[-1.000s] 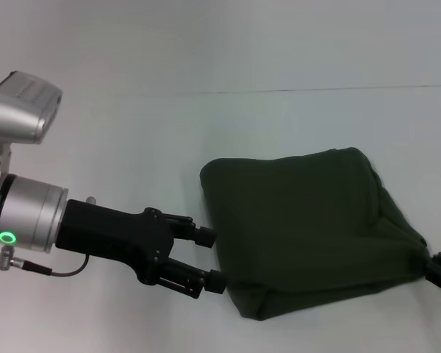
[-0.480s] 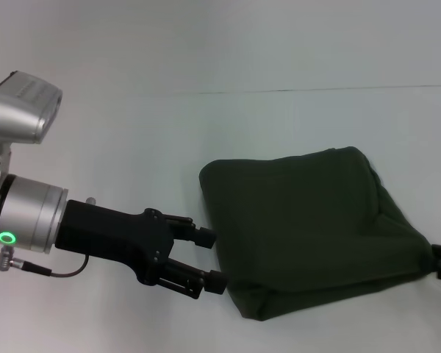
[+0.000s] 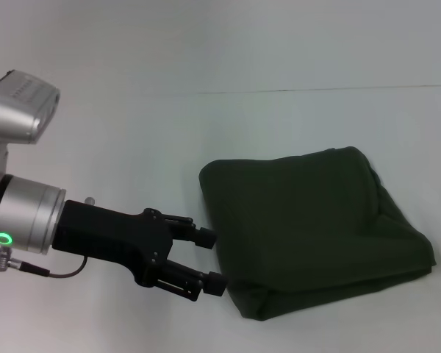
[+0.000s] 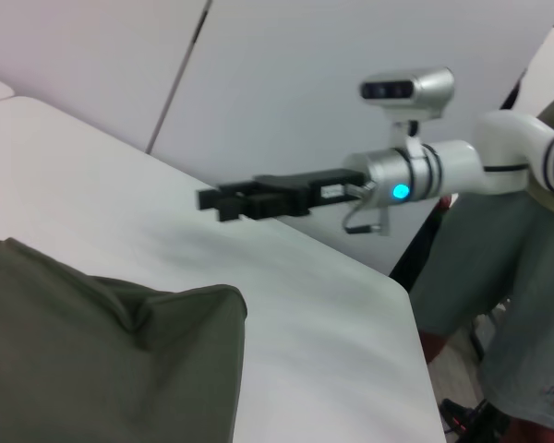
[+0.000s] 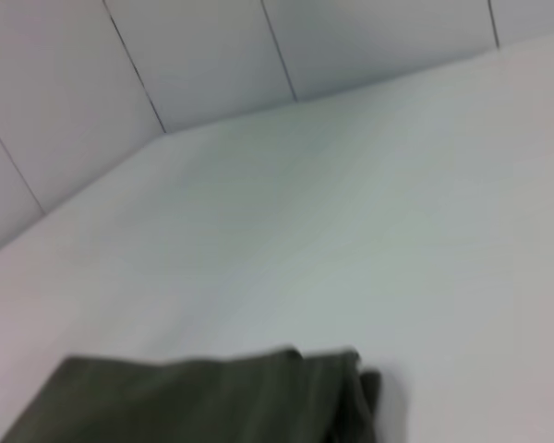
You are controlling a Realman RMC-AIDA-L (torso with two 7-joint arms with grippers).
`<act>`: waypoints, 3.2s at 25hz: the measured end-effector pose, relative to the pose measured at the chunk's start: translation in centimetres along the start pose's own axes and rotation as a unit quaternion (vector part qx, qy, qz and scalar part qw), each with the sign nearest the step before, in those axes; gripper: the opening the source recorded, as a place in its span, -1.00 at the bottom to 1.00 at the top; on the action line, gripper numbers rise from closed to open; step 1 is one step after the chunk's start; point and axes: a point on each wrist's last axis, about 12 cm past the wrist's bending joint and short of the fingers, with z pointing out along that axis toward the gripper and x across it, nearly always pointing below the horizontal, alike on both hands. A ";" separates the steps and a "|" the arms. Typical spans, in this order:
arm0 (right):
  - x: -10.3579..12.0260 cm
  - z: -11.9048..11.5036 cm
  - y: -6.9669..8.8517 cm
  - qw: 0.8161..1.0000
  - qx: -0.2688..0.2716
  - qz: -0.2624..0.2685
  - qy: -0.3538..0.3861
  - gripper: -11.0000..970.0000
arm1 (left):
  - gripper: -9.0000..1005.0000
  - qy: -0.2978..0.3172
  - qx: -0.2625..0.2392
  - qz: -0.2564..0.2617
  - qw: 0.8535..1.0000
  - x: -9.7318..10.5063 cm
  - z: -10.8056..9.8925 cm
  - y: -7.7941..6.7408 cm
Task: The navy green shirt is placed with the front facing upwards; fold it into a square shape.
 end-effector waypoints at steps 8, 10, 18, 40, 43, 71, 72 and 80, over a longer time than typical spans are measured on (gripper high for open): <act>-1.1 6.4 1.3 1.000 -0.011 0.003 0.011 0.35 | 0.83 0.000 0.002 0.009 1.000 0.3 -0.1 -0.2; -1.3 7.7 1.6 1.000 -0.009 0.008 0.014 0.35 | 0.83 0.002 0.002 0.009 1.000 0.3 -0.1 -0.2; -1.5 11.4 2.5 0.999 0.007 0.041 0.033 0.46 | 0.83 0.003 0.002 0.009 1.000 0.4 -0.1 -0.2; -1.1 13.4 3.0 0.993 0.031 0.086 0.073 0.45 | 0.83 0.005 -0.006 0.023 1.000 0.3 0.0 0.1; -1.0 13.6 3.2 0.993 0.028 0.085 0.076 0.45 | 0.83 0.005 -0.006 0.024 1.000 0.2 0.1 0.1; -2.7 13.3 2.9 0.996 0.029 0.066 0.051 -0.94 | 0.83 0.005 -0.016 0.020 1.000 0.4 0.1 0.3; -3.0 13.2 2.8 0.996 0.030 0.067 0.044 -0.94 | 0.83 0.005 -0.016 0.020 1.000 0.4 0.1 0.3; -4.6 13.8 2.8 0.998 0.038 0.051 0.024 -0.88 | 0.83 0.004 -0.014 0.019 1.000 0.4 0.2 0.2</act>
